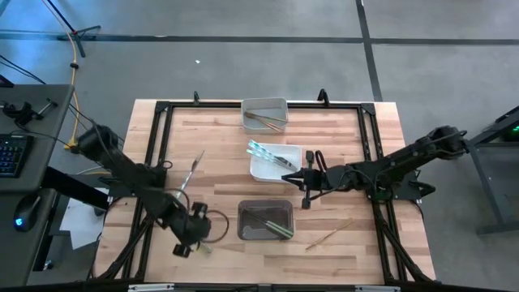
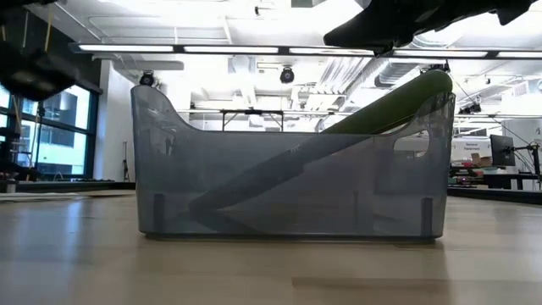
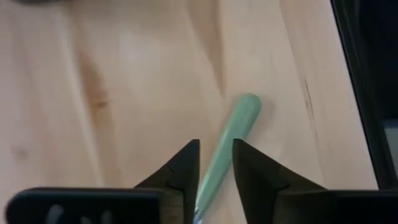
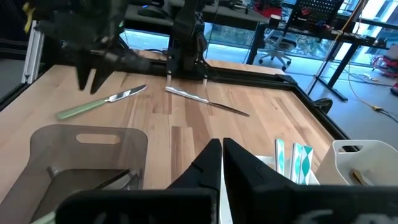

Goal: Sort silverware by color (type)
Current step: Put the light green table knife into the black bin

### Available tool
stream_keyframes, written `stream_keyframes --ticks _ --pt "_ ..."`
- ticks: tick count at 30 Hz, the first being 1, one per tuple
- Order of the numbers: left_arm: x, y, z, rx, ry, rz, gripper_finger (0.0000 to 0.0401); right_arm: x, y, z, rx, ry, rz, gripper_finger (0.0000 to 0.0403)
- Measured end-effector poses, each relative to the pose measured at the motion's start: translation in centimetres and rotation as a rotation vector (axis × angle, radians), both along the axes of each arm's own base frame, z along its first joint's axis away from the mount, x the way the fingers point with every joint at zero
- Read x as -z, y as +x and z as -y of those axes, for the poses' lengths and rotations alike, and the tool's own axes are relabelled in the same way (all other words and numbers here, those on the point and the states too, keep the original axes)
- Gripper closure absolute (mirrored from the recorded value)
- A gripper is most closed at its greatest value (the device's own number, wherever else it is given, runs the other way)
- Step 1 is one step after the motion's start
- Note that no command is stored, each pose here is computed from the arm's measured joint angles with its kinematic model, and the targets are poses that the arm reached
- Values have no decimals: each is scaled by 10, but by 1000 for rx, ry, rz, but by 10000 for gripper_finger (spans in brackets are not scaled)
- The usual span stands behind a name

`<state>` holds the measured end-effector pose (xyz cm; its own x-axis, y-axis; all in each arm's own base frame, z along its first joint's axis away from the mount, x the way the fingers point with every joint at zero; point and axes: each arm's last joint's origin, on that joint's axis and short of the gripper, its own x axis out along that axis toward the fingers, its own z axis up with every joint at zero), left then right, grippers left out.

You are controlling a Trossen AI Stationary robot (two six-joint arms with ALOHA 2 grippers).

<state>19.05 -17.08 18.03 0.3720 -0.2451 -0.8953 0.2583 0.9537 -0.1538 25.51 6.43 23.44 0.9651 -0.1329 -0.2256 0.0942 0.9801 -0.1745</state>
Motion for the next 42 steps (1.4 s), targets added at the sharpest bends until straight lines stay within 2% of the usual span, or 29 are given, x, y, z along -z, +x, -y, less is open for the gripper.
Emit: stream_keyframes --ticks 7,13,17,24,35,42 --pt "30 9 30 79 59 -43 271 0 0 0 0 0 0 403" --pt "44 16 41 110 123 -58 261 0 0 0 0 9 1 403" --pt "51 18 43 96 146 -67 275 0 0 -1 -2 9 1 403" --pt "58 18 42 102 177 -83 337 0 0 -1 -2 11 0 403" --pt "41 12 35 155 169 -78 345 0 0 -1 0 16 1 403" --pt "-3 12 20 129 107 66 345 0 0 -1 -1 16 0 403"
